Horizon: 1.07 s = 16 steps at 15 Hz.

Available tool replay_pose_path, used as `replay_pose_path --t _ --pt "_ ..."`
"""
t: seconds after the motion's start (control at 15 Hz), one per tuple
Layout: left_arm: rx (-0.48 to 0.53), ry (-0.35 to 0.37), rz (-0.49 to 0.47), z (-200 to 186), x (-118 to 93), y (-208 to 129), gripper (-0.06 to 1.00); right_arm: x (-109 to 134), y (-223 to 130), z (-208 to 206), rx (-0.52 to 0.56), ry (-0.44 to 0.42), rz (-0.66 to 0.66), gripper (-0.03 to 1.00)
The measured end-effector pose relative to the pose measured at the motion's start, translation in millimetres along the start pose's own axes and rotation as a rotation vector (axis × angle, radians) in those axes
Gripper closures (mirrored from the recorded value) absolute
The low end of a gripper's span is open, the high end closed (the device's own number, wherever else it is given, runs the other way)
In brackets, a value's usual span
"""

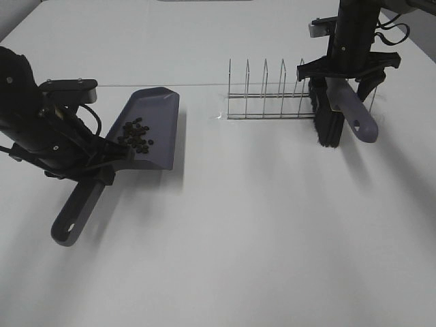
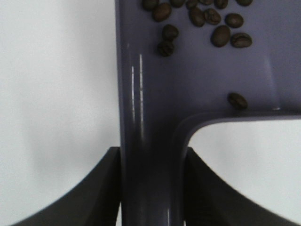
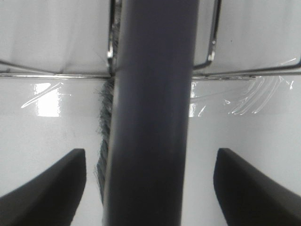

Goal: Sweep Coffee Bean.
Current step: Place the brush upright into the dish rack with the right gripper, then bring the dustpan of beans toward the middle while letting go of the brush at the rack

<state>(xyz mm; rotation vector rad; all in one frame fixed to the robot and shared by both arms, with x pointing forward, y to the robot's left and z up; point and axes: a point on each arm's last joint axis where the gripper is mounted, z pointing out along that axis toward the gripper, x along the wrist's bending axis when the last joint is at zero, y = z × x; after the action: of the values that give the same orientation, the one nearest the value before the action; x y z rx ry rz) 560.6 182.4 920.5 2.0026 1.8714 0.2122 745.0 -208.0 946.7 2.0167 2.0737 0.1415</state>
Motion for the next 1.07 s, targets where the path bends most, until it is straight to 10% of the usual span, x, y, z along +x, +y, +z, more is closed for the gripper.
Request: replay_pose_path --t 0.6,1.07 --pt "0.011 -0.033 0.017 1 -18 -6 0.58 -4 4 -114 -0.201 0.170 0.028 0.24" --pt "0.022 -0.042 -0.018 22 -29 -13 0.58 -22 -116 -150 0.034 0.209 -0.010 0.24"
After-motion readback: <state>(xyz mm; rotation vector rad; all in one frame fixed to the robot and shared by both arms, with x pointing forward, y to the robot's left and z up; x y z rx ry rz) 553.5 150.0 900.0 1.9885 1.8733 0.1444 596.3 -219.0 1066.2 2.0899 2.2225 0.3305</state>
